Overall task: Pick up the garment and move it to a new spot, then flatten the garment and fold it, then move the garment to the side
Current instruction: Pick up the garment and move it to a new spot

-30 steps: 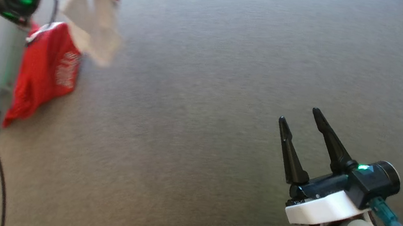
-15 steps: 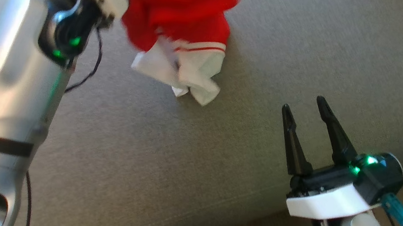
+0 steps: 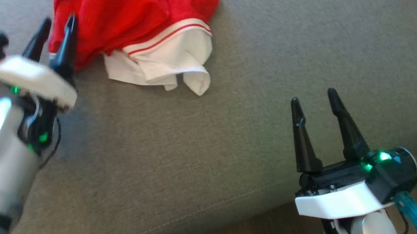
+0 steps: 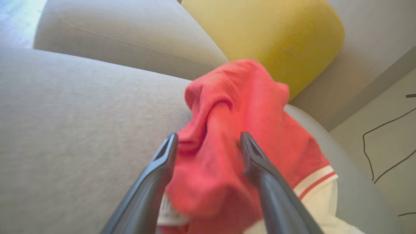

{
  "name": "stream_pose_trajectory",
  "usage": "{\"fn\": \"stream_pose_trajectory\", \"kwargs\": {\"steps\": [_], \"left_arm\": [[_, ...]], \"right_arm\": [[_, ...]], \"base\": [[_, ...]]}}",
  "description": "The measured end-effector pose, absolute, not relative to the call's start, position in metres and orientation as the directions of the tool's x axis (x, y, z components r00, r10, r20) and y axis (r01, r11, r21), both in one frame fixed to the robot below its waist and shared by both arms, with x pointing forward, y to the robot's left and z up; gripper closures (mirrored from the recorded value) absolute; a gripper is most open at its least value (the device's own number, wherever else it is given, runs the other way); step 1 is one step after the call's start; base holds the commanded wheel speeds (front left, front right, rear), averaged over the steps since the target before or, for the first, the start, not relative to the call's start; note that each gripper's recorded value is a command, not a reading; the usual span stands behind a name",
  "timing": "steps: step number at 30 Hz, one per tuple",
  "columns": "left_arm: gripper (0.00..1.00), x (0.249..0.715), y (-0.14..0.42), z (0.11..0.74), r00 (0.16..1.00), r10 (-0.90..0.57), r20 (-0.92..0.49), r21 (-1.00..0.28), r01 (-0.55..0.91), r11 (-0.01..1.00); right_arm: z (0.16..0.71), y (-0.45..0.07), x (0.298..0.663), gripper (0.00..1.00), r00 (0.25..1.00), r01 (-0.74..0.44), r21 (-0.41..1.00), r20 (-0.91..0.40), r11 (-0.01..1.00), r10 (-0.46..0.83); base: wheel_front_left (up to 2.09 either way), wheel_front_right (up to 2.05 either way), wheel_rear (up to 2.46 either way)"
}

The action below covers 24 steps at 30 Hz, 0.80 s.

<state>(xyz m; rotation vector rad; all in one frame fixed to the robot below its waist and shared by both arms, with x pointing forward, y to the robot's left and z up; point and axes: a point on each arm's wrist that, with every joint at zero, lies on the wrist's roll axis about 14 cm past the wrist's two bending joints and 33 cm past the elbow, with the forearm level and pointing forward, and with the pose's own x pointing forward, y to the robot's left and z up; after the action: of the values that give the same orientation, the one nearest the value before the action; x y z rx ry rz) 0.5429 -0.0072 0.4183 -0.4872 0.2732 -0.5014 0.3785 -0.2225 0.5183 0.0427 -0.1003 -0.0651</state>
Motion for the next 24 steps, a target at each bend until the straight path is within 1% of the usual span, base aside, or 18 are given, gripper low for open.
{"fn": "stream_pose_trajectory", "kwargs": {"steps": [2, 5, 7, 8, 11, 13, 14, 16, 19, 22, 24], "left_arm": [[0.0, 0.531, 0.012, 0.418, 0.866, -0.484, -0.129, -0.488, 0.369, 0.791], [0.0, 0.518, 0.046, 0.457, 0.924, -0.381, -0.017, -0.398, 0.343, 0.851], [0.0, 0.499, 0.064, 0.48, 0.945, -0.323, 0.048, -0.343, 0.319, 0.883], [0.0, 0.487, 0.072, 0.486, 0.954, -0.292, 0.064, -0.331, 0.296, 0.896], [0.0, 0.444, 0.099, 0.486, 0.976, -0.213, 0.049, -0.279, 0.219, 0.935], [0.0, 0.419, 0.118, 0.488, 0.984, -0.171, 0.044, -0.234, 0.177, 0.956], [0.0, 0.419, 0.118, 0.488, 0.984, -0.171, 0.044, -0.234, 0.177, 0.956], [0.0, 0.387, 0.142, 0.503, 0.992, -0.1, 0.077, -0.197, 0.113, 0.974], [0.0, 0.359, 0.169, 0.517, 0.994, -0.01, 0.112, -0.162, 0.028, 0.986], [0.0, 0.333, 0.179, 0.525, 0.99, 0.026, 0.136, -0.136, -0.007, 0.991], [0.0, 0.317, 0.183, 0.524, 0.99, 0.048, 0.133, -0.138, -0.03, 0.99]], "right_arm": [[0.517, -0.215, 0.38, 0.0, 0.994, 0.04, 0.041, 0.098, 0.998, -0.044], [0.512, -0.204, 0.381, 0.0, 0.996, 0.005, 0.048, 0.089, 0.999, -0.009], [0.506, -0.192, 0.382, 0.0, 0.997, -0.03, 0.056, 0.075, 0.998, 0.026], [0.503, -0.186, 0.383, 0.0, 0.997, -0.047, 0.06, 0.069, 0.997, 0.043], [0.497, -0.174, 0.382, 0.0, 0.996, -0.079, 0.071, 0.053, 0.994, 0.076], [0.492, -0.166, 0.378, 0.0, 0.994, -0.102, 0.08, 0.038, 0.991, 0.1], [0.492, -0.166, 0.378, 0.0, 0.994, -0.102, 0.08, 0.038, 0.991, 0.1], [0.491, -0.151, 0.369, 0.0, 0.989, -0.145, 0.073, 0.036, 0.987, 0.143], [0.505, -0.146, 0.367, 0.0, 0.984, -0.165, 0.069, 0.079, 0.984, 0.16], [0.525, -0.14, 0.365, 0.0, 0.974, -0.186, 0.056, 0.142, 0.981, 0.176], [0.528, -0.139, 0.358, 0.0, 0.972, -0.191, 0.054, 0.151, 0.98, 0.181]], "base": [[0.0, 0.0, 0.0], [0.0, 0.0, 0.0], [0.0, 0.0, 0.0], [0.0, 0.0, 0.0], [0.0, 0.0, 0.0], [0.0, 0.0, 0.0], [0.0, 0.0, 0.0], [0.0, 0.0, 0.0], [0.0, 0.0, 0.0], [0.0, 0.0, 0.0], [0.0, 0.0, 0.0]]}}
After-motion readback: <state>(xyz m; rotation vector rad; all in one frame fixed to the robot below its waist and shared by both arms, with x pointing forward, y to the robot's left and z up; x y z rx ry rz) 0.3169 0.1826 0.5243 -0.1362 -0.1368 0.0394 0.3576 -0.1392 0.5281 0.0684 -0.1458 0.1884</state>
